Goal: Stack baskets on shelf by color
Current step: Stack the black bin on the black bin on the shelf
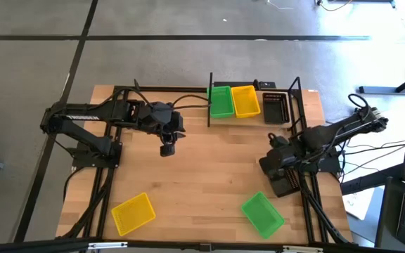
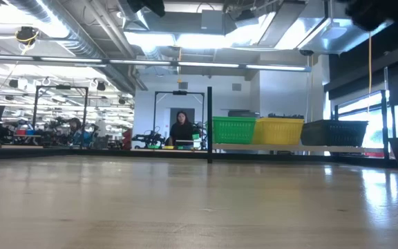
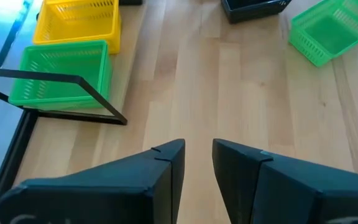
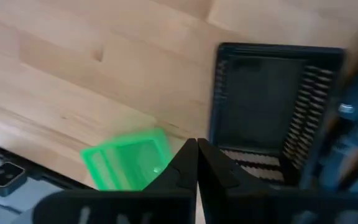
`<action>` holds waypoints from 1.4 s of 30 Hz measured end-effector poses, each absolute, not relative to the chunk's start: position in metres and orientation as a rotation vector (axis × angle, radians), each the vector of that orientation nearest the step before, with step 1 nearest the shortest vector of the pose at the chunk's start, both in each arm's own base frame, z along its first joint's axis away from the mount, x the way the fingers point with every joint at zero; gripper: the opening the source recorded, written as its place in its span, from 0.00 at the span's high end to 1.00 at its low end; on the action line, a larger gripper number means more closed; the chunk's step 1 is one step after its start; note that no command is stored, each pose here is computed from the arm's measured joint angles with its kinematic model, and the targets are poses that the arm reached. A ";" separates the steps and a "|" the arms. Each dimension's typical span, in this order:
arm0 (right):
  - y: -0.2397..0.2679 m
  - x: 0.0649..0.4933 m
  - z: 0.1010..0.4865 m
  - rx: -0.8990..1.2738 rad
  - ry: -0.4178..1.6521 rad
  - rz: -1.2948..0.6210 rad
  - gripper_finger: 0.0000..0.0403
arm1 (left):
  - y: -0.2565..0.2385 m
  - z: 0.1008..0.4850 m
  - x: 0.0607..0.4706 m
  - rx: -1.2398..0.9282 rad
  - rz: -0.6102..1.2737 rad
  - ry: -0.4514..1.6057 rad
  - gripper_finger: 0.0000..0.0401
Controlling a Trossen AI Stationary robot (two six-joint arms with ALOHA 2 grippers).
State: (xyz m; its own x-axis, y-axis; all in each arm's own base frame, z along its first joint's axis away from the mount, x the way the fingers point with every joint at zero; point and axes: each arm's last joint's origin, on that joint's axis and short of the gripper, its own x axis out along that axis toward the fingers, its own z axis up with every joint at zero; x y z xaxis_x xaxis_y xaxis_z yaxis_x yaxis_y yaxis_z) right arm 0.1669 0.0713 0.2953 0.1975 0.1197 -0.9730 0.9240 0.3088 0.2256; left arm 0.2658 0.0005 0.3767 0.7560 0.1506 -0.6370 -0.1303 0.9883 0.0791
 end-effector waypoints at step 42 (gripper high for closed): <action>0.078 0.182 0.181 1.000 1.410 -0.842 0.80 | 0.001 0.378 0.267 0.031 0.156 0.682 0.82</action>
State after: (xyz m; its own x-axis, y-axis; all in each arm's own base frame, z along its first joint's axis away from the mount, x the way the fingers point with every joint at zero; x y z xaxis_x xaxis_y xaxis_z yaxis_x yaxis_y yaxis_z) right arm 0.1817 0.0785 0.1805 0.0190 0.1012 -0.9947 0.9240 0.3783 0.0562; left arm 0.2668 0.0007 0.3777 0.7651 0.1536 -0.6254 -0.1333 0.9879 0.0795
